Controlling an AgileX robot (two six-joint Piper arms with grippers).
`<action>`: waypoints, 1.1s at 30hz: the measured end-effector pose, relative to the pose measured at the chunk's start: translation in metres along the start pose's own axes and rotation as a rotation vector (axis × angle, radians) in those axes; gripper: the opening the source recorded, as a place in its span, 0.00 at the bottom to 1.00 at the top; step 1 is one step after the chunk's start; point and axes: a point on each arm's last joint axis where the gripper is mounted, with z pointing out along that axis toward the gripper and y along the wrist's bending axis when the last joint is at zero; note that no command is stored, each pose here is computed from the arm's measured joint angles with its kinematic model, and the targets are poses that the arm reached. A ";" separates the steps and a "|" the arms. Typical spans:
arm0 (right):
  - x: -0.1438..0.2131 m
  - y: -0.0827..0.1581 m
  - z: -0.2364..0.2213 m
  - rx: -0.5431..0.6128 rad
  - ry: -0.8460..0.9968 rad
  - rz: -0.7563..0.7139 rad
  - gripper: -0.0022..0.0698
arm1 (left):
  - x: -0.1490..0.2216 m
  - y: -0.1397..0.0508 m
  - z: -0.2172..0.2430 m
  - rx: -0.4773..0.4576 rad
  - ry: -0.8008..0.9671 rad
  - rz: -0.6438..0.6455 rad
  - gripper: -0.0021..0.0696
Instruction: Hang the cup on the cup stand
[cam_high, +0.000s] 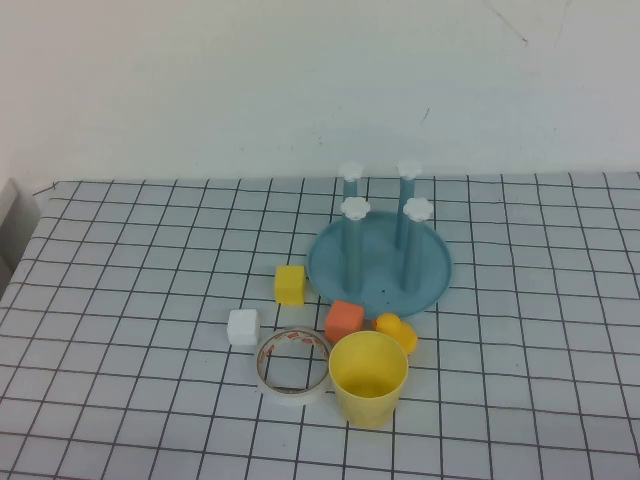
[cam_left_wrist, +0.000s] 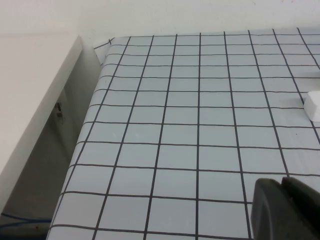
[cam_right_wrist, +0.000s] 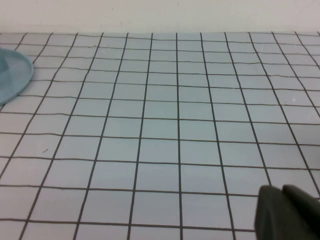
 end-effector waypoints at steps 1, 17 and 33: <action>0.000 0.000 0.000 0.000 0.000 0.000 0.03 | 0.000 0.000 0.000 0.000 0.000 0.000 0.03; 0.000 0.000 0.000 0.000 0.000 0.000 0.03 | 0.000 0.000 0.000 0.000 0.000 0.000 0.03; 0.000 0.000 0.000 -0.001 0.000 0.003 0.03 | 0.000 0.001 0.000 -0.006 0.000 0.018 0.03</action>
